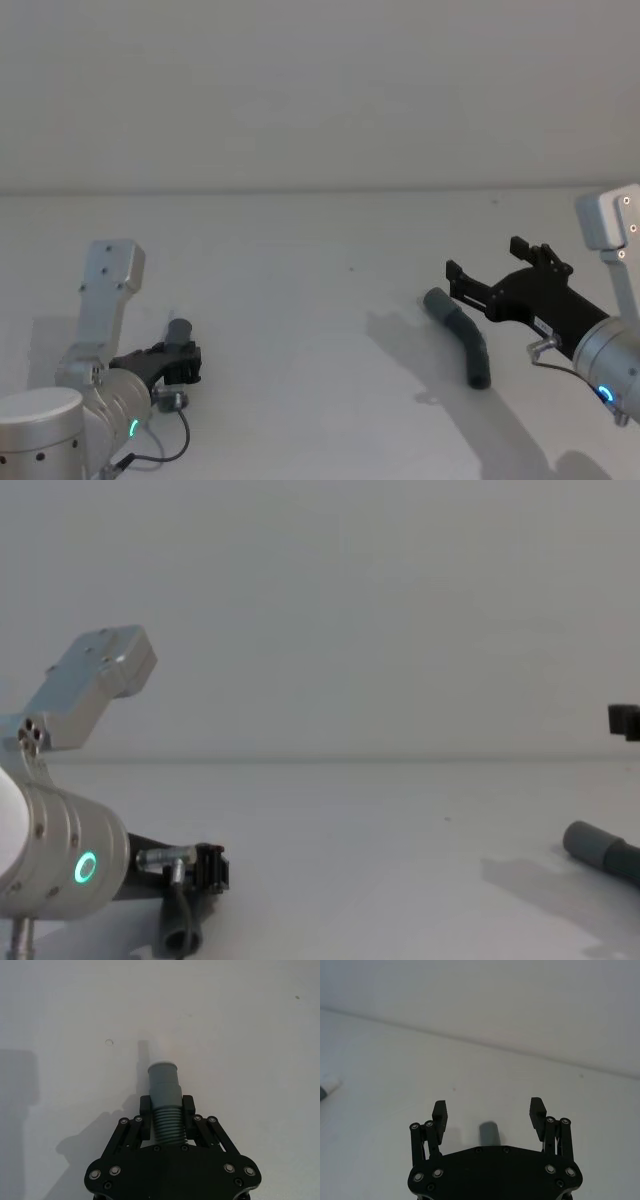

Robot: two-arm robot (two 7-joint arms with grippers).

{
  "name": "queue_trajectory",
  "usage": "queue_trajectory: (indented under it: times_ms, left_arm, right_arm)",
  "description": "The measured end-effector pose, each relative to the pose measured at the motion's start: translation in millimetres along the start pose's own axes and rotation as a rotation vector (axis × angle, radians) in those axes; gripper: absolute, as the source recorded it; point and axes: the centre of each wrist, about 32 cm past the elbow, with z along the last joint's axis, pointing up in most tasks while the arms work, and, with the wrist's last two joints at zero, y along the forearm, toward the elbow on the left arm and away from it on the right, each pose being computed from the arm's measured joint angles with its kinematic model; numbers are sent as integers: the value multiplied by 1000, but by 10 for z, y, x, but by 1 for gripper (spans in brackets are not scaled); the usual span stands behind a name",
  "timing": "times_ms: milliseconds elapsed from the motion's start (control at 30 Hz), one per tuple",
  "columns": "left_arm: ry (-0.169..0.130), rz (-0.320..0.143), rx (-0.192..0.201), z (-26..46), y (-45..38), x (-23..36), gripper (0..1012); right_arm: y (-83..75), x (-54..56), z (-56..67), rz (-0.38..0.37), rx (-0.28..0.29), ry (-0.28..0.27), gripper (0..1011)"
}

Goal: Use both hands to pick up one end of the pipe from the table, align the ends, and insert them.

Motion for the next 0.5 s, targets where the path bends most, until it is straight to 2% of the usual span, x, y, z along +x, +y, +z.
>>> queue_trajectory:
  times_ms: [200, 500]
  left_arm:
    - [0, 0, 0, 0, 0, 0, 334]
    - [0, 0, 0, 0, 0, 0, 334]
  right_arm:
    - [-40, 35, 94, 4, -89, 15, 1002]
    - [-41, 61, 164, 19, -167, 22, 1002]
